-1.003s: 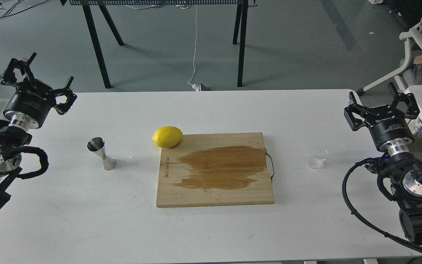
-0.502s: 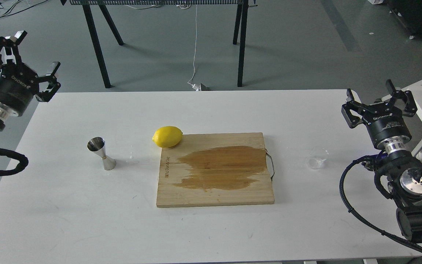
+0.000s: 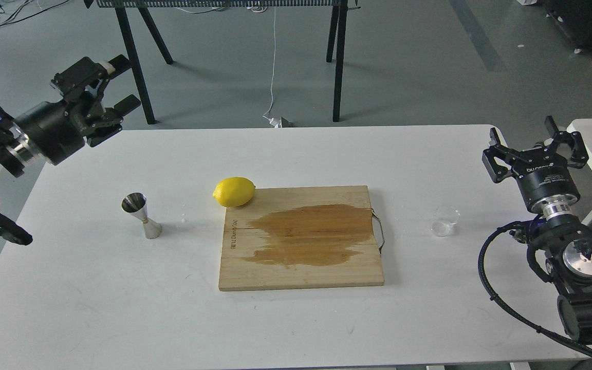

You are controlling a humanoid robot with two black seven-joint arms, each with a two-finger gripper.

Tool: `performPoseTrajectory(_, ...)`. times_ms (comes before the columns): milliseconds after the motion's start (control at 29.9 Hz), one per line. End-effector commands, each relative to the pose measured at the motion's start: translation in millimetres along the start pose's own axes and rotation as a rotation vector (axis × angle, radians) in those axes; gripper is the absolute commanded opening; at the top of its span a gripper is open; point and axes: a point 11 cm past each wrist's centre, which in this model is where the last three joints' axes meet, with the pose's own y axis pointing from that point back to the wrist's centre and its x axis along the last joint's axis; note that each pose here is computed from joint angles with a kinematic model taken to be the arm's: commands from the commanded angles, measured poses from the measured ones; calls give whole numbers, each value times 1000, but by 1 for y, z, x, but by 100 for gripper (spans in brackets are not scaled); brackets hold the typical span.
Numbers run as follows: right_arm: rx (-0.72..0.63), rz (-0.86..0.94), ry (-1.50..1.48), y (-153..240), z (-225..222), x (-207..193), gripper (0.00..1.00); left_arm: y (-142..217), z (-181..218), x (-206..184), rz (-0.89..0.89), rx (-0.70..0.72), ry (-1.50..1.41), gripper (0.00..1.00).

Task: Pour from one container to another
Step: 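Move the left gripper down toward the metal jigger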

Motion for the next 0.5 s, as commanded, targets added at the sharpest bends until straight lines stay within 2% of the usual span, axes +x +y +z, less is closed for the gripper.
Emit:
performPoseTrajectory(0, 0, 3, 2, 1, 0, 1, 99, 7, -18, -7, 55, 61, -119, 100)
performPoseTrajectory(234, 2, 8, 2, 2, -1, 3, 99, 30, -47, -17, 145, 138, -204, 100)
performPoseTrajectory(468, 2, 9, 2, 2, -1, 3, 99, 46, -45, -25, 283, 124, -280, 100)
